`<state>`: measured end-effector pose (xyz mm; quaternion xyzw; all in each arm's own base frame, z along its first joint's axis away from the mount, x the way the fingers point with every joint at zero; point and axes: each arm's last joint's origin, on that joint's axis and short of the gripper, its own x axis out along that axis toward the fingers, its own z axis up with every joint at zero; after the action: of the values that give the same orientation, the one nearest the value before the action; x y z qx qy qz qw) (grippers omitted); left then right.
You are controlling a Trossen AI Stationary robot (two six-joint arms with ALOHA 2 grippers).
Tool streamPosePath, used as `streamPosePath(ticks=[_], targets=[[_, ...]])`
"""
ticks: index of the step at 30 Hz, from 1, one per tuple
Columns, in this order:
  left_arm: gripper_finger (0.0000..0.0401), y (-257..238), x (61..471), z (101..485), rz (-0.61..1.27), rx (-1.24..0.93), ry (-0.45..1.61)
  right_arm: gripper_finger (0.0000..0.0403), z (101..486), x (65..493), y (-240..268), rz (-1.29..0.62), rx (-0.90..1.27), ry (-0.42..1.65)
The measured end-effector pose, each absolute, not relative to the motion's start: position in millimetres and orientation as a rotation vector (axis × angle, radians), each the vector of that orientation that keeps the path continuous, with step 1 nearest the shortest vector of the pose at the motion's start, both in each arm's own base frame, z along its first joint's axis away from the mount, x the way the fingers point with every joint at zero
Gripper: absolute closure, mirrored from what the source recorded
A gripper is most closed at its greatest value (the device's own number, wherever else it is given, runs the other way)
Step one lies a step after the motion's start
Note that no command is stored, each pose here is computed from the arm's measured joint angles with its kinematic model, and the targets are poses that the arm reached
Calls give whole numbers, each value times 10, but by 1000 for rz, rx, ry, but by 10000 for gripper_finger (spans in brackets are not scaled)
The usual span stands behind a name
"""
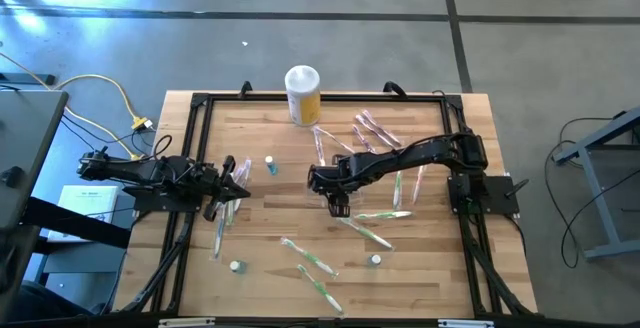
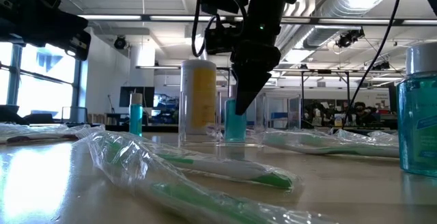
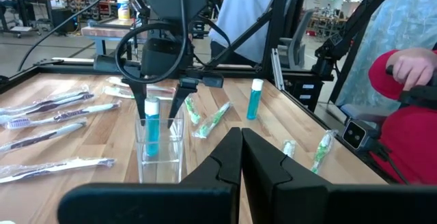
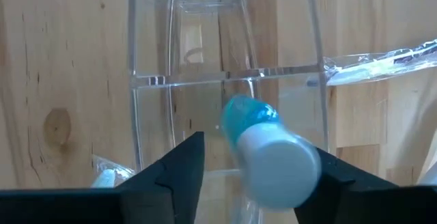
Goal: Pick & Place toothbrushing station
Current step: Put the mouthwash bottle into the transparent organizer, then put the green toothbrush into the transparent organizer
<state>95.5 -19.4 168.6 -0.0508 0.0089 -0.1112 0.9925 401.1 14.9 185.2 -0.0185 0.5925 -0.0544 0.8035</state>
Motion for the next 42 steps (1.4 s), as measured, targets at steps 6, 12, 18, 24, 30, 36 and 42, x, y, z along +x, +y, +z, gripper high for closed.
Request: streamPosePath(ticks=[6,12,18,24,30,36,42], targets=[[398,-194,955,1685,-223,-102,18,234,1862,4004,157,-126,-43,1269],[398,-194,956,1685,-223,-102,18,243,1951,3978,152,-154,-27,1273],[398,-194,955,1685,-223,-102,18,235,2053,3958,165,-166,-14,1244],[398,-194,955,1688,-224,-102,14,233,2181,3908,183,-166,-9,1223],[398,-194,955,1693,-224,-103,10,233,2392,3812,241,-140,-3,1183],[398,-194,955,1705,-226,-104,-3,233,2674,3624,346,-81,34,1159],[398,-194,955,1707,-227,-110,-4,233,2960,3288,466,-36,145,1219]])
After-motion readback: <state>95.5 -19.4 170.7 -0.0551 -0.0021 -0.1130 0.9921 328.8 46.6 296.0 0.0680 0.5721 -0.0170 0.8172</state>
